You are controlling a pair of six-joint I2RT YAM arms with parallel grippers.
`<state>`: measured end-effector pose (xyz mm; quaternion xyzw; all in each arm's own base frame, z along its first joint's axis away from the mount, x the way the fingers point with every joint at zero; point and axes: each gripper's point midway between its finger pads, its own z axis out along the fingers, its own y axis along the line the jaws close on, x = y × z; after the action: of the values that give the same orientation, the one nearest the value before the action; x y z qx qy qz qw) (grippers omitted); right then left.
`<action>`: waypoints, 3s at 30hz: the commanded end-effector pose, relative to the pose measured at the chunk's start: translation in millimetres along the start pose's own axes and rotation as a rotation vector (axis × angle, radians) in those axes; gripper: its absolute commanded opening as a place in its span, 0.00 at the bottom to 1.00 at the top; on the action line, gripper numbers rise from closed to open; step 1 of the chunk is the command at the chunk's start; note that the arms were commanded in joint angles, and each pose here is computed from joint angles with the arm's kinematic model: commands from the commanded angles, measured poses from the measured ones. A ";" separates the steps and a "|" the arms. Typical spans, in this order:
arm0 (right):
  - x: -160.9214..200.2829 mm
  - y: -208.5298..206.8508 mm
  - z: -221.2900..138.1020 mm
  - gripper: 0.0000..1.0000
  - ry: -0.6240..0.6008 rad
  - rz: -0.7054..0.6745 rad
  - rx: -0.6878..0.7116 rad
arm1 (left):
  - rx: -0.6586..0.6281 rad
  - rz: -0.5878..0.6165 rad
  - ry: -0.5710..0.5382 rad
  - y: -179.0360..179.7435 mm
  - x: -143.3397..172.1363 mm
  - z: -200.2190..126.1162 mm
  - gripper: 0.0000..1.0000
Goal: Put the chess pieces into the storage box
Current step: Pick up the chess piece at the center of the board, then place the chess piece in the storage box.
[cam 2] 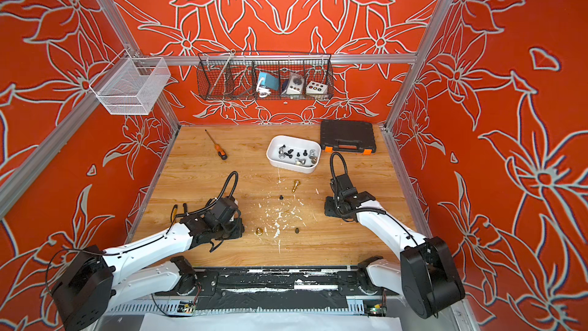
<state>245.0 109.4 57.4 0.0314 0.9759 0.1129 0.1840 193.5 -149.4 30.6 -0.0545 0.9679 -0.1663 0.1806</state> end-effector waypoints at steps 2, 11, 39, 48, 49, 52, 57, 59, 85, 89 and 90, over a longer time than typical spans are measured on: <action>4.9 -0.4 2.3 0.42 0.015 0.025 -0.011 | 0.001 0.008 -0.010 -3.7 -4.1 -1.6 0.13; 4.4 0.4 -0.1 0.42 0.013 0.025 -0.015 | 0.035 0.061 -0.073 -28.0 -33.2 -17.4 0.11; 28.9 -2.3 -12.8 0.41 0.020 0.091 -0.062 | 0.160 0.376 -0.359 -204.8 -243.5 2.9 0.11; 35.1 -4.3 -15.2 0.41 0.026 0.099 -0.063 | 0.155 0.408 -0.357 -239.2 -296.1 50.2 0.12; 36.0 -4.5 -14.9 0.41 0.030 0.099 -0.062 | 0.153 0.403 -0.357 -240.7 -302.4 55.7 0.12; 38.4 -6.0 -14.8 0.41 0.037 0.098 -0.057 | 0.149 0.395 -0.353 -243.7 -316.2 72.5 0.12; 39.4 -6.9 -15.6 0.42 0.037 0.100 -0.054 | 0.163 0.382 -0.350 -244.7 -332.2 98.1 0.12; 38.9 -7.0 -16.3 0.42 0.038 0.098 -0.051 | 0.170 0.376 -0.343 -242.5 -335.8 108.4 0.13; 38.8 -6.9 -17.3 0.41 0.045 0.105 -0.047 | 0.222 0.306 -0.352 -222.6 -351.9 159.1 0.19; 39.9 -8.2 -18.4 0.41 0.044 0.104 -0.043 | 0.234 0.286 -0.358 -221.3 -355.1 160.6 0.21; 40.0 -8.5 -19.0 0.41 0.042 0.103 -0.042 | 0.235 0.285 -0.358 -221.3 -355.0 161.3 0.21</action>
<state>205.2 106.1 58.6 0.0666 0.9730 0.1502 0.1619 585.0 -345.2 81.3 0.0811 0.8985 -0.2269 0.3671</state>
